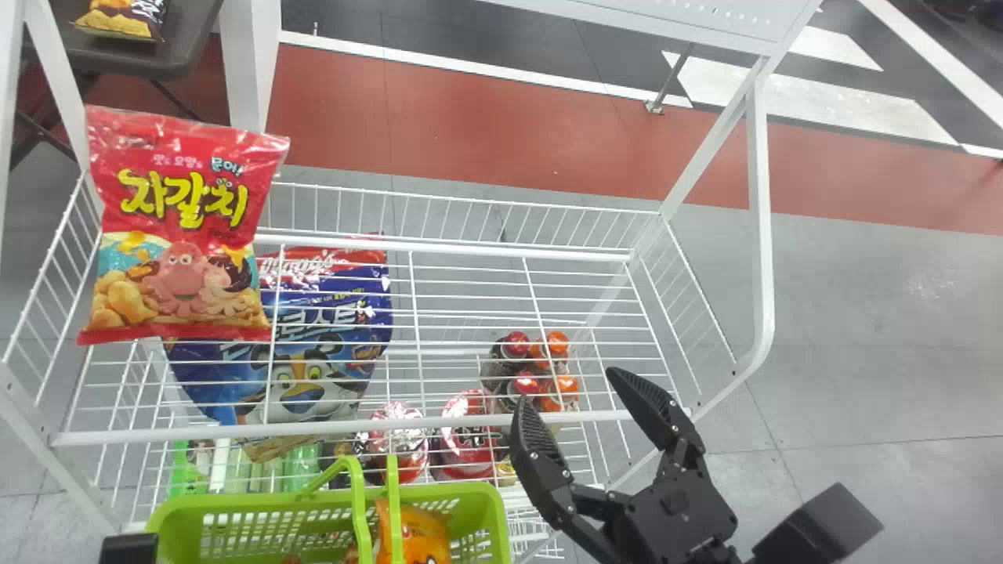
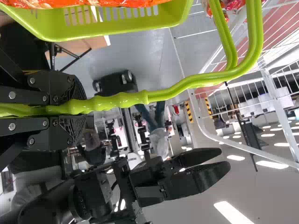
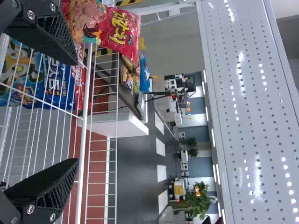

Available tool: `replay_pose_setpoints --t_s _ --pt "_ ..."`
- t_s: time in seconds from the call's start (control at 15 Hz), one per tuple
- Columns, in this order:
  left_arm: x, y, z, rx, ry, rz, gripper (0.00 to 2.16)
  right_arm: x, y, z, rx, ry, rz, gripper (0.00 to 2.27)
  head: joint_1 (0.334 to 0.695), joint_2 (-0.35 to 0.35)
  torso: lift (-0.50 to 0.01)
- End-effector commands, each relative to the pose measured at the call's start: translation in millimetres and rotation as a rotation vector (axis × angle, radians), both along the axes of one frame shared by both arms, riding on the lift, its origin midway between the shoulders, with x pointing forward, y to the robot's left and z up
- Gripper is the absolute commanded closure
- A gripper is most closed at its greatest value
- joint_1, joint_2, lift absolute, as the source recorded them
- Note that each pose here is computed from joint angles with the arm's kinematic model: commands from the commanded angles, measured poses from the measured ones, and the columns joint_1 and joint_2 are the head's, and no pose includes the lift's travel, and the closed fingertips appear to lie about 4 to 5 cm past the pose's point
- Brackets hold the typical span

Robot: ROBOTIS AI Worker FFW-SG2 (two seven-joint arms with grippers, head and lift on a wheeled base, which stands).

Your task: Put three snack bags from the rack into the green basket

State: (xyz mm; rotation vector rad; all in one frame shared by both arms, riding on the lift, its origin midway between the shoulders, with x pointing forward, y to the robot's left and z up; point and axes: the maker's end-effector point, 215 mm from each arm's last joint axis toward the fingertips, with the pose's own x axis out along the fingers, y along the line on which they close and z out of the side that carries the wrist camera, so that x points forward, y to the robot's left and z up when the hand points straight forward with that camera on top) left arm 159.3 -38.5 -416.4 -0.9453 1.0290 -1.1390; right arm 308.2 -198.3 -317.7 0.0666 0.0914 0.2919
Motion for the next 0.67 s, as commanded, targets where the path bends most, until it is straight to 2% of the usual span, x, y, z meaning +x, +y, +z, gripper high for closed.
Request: replay_pose_setpoints --t_s 0.0,0.6 --pt "-0.1 0.7 -0.5 0.001 0.002 0.002 2.07 0.1 3.2 -4.4 -0.046 -0.002 0.007 0.07 0.695 -0.350 0.000" --pt "-1.5 2.6 0.8 0.002 0.000 0.006 2.07 1.9 3.8 -5.2 -0.063 -0.007 0.027 0.07 0.695 -0.350 0.000"
